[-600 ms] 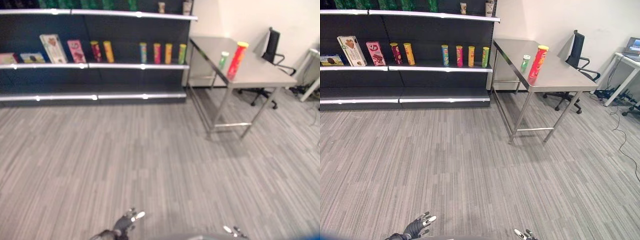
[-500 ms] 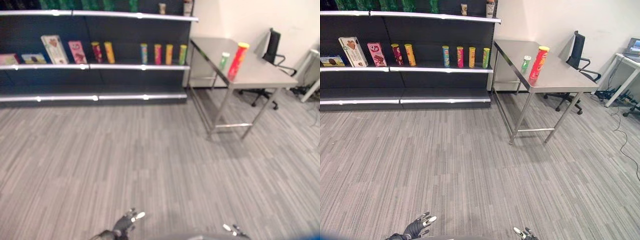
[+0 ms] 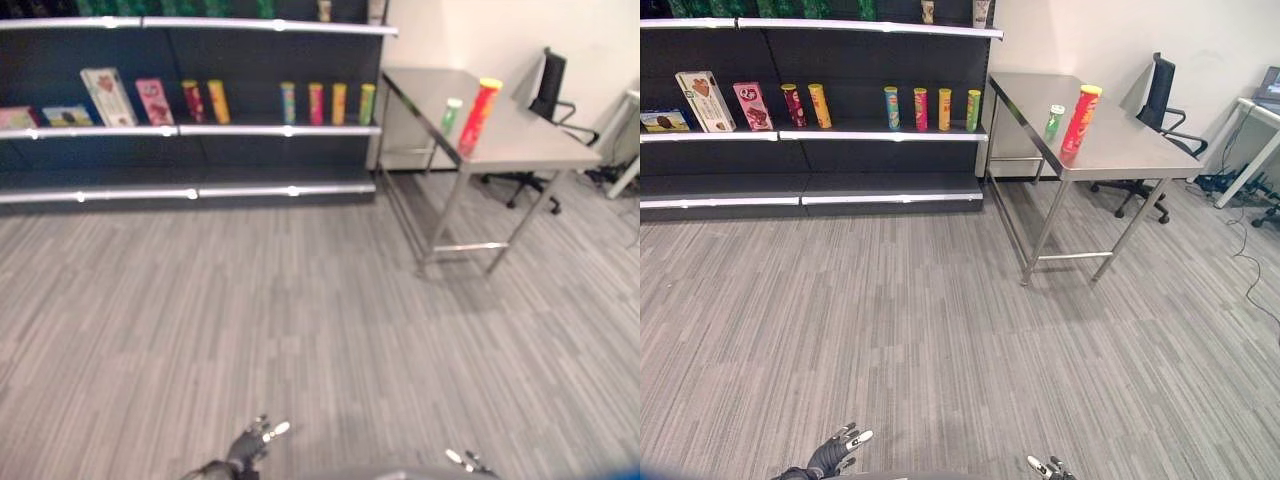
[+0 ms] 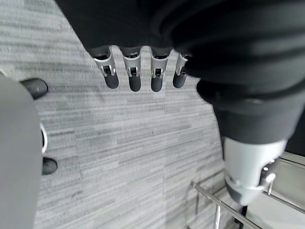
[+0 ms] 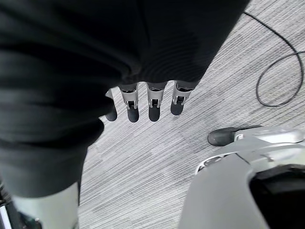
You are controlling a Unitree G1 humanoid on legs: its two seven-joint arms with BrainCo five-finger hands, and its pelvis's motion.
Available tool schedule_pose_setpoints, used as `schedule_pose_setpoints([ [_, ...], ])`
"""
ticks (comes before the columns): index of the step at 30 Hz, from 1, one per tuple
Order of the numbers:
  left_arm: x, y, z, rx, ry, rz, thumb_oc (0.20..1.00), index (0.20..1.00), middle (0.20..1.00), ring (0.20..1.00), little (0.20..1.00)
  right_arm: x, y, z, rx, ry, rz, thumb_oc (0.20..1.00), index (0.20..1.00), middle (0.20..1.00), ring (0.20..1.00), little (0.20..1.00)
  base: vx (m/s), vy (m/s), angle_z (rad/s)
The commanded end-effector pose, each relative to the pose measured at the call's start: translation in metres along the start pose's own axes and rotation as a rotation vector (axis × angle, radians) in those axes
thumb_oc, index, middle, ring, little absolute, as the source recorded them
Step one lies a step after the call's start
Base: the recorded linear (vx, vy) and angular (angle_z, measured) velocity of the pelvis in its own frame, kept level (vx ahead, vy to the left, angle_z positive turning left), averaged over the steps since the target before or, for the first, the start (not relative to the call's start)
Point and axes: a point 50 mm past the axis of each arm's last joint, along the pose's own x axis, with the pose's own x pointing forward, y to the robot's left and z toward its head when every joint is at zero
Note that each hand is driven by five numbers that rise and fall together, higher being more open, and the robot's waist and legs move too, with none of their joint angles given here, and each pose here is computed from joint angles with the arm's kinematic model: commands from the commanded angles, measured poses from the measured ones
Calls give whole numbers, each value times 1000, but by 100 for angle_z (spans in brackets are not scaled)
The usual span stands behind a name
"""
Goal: Put the goods on the table back onto the shelves and tidy them up.
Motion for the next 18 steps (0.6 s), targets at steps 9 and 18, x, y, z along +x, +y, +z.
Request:
schedule_pose_setpoints([
  [9, 13, -10, 38, -30, -144, -12, 1000, 1000, 1000, 1000, 1000, 6, -4, 35, 18, -131, -7, 1000, 1000, 1000, 1000, 1000, 1, -87, 0],
  [18, 15, -5, 50, -32, -170, -18, 1000, 1000, 1000, 1000, 1000, 12, 9, 68, 15, -242, 37, 1000, 1000, 1000, 1000, 1000, 139, -30, 2],
])
